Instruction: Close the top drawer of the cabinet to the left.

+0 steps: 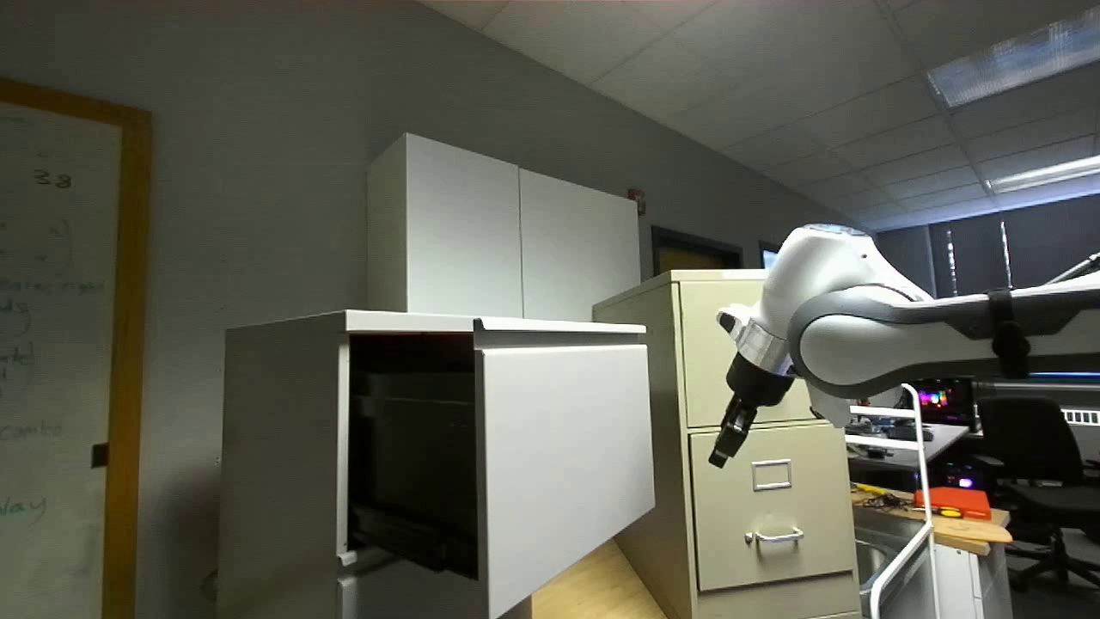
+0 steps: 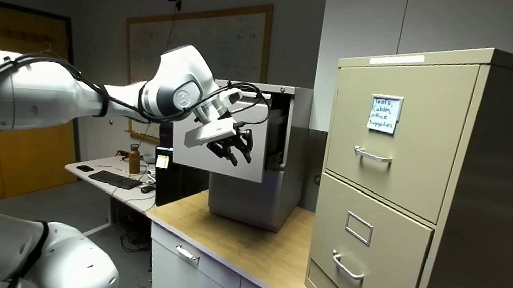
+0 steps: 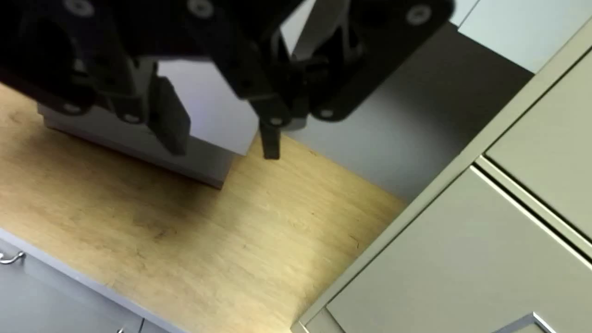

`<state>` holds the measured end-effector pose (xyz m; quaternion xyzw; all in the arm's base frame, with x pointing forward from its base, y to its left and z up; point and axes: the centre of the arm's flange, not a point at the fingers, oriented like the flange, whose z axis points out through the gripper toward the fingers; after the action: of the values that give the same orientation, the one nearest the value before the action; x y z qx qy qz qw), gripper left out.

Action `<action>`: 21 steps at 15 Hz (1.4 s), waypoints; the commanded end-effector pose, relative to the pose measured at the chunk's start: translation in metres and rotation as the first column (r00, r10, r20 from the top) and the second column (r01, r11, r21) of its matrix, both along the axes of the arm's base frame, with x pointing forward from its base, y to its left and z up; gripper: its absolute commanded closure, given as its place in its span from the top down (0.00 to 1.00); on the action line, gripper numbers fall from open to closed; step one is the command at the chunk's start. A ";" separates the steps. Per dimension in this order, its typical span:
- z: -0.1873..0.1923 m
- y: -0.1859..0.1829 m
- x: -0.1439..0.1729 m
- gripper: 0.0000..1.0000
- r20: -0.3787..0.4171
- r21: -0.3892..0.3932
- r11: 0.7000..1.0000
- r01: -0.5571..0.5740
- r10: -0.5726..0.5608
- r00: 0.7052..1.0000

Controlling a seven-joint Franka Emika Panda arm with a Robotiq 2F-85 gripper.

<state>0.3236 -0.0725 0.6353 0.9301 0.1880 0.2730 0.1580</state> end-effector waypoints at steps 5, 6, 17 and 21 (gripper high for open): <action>0.027 0.042 0.006 0.02 0.171 0.102 0.991 -0.084 0.065 0.983; 0.029 0.047 0.009 0.02 0.185 0.112 0.989 -0.094 0.073 0.980; 0.054 0.112 0.062 0.05 0.276 0.130 0.972 -0.194 0.152 0.949; 0.053 0.128 0.106 0.06 0.244 0.160 0.968 -0.196 0.153 0.958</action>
<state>0.3821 0.0389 0.6788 0.8768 0.2279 0.4143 0.0876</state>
